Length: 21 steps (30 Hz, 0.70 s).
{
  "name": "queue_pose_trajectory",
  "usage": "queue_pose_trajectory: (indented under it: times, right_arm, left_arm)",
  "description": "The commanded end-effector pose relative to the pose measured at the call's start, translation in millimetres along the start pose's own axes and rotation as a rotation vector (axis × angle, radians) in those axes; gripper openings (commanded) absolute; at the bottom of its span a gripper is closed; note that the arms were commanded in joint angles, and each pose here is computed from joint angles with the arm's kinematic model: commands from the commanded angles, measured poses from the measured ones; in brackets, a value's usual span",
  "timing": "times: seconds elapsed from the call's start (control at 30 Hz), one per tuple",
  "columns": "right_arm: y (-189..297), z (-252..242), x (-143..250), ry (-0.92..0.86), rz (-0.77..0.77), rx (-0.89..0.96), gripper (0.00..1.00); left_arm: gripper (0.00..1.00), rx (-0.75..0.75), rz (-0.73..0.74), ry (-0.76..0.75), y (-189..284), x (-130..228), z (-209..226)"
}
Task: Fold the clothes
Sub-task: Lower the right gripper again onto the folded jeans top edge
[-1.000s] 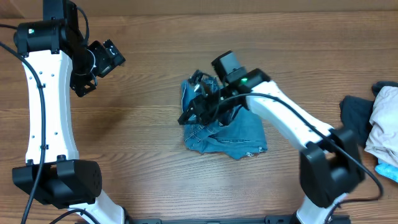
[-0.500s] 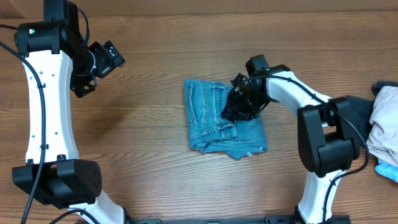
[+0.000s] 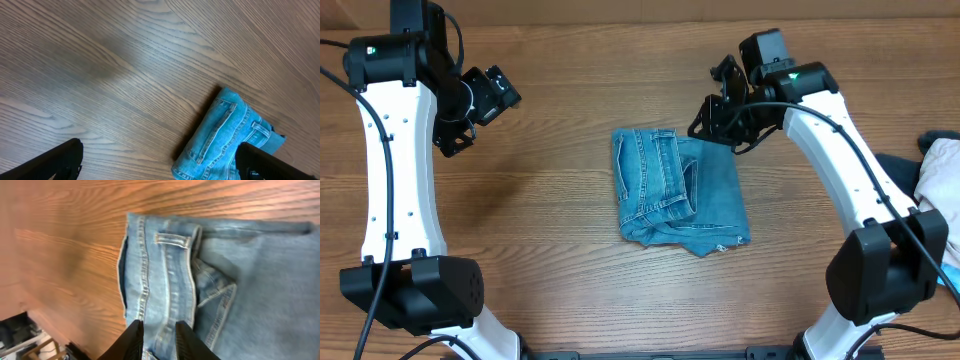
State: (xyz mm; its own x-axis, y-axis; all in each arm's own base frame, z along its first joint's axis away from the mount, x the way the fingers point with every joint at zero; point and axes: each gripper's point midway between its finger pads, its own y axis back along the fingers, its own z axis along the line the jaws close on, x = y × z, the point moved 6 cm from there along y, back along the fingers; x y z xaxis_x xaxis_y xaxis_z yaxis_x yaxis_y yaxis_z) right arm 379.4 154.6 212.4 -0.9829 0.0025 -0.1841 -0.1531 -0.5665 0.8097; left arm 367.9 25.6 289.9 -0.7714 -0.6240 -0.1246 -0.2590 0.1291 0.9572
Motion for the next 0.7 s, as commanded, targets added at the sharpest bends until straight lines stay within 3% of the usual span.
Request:
queue_pose_trajectory:
  times: [0.0, 0.07, 0.2, 0.5, 0.67]
  right_arm:
    - [-3.1, 20.2, -9.3, 0.054, -0.024, -0.144, 0.25]
    - [-5.2, 46.9, -14.7, 0.14, -0.048, -0.287, 0.31]
    - [-43.3, 63.2, -10.6, 0.168, 0.01, -0.329, 0.36]
    - [-175.4, -16.3, -6.9, 0.008, 0.188, -0.259, 0.37]
    - [-161.2, -27.5, -14.8, -0.029, 0.183, -0.247, 0.36]
  left_arm:
    - [1.0, -0.005, -0.017, -0.023, 4.4, 1.2, 1.2]
    - [1.0, -0.003, -0.021, -0.023, 4.4, 0.6, 0.8]
    - [1.0, -0.003, -0.02, -0.023, 4.4, 0.8, 0.9]
    - [1.0, -0.005, -0.014, -0.023, 4.4, 1.7, 1.4]
    - [1.0, -0.011, -0.006, -0.021, 4.3, 3.3, 2.5]
